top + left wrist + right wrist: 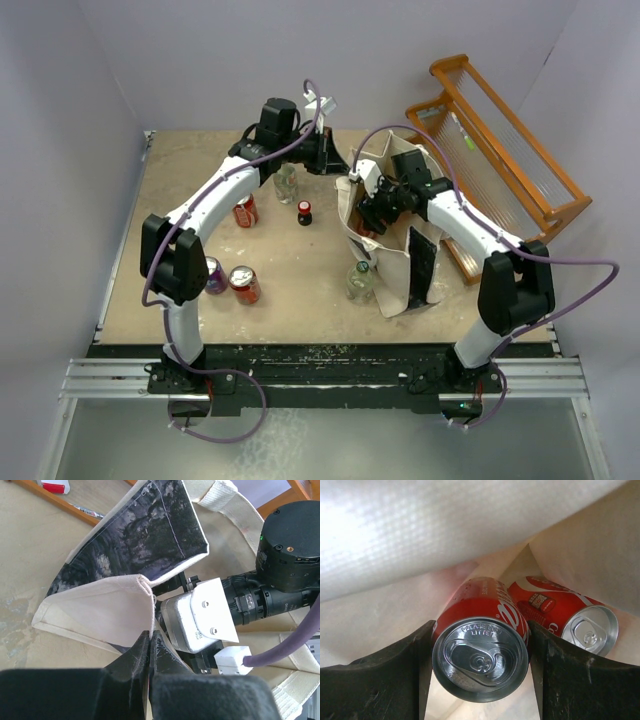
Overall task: Place the beverage into the canvas bag
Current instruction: Place the drink in the canvas bag.
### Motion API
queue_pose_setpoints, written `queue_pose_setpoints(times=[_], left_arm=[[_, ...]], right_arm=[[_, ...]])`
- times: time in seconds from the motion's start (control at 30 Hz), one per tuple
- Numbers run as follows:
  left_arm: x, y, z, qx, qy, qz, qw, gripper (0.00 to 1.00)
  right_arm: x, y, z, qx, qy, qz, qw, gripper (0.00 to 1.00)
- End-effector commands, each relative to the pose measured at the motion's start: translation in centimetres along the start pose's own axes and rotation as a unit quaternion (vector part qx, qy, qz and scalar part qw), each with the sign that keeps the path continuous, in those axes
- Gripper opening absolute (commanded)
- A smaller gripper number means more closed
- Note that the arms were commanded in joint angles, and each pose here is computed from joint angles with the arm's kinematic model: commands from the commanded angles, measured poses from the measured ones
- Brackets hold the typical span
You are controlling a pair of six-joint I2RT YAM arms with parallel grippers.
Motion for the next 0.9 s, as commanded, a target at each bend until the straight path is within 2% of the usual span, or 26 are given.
queue_pose_setpoints(times=[0.0,0.53,0.77,0.87], left_arm=[[-0.7,-0.6,0.4,0.027,-0.011,0.011,1.0,0.0],[0.1,0.1,-0.4,0.022,0.001,0.001,1.0,0.0],[-0.1,-0.2,-0.3,0.023,-0.003,-0.004,1.0,0.0],[-0.1,-0.2,-0.3,0.024,-0.003,-0.004,1.0,0.0]], right_arm=[[-0.7,-1.5,3.1,-0.018,-0.082,-0.047,0.995,0.4],[1.3,-3.3,2.5,0.008,-0.062,-0.098,0.993,0.43],[2.6,-3.2,1.4,-0.013,-0.041,-0.082,0.996,0.48],[2.9,-3.2,1.2,-0.021,-0.038,-0.076,0.996,0.55]])
Point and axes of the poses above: each gripper's point midway between its finger pads, its own x axis out along the fingers, its own y axis along the line the jaws close on, z = x × y, the point moved 7 cm from there along -x, back along the fingers, and after that the axes turned 5 degrees about x, right-handed, at the moved point
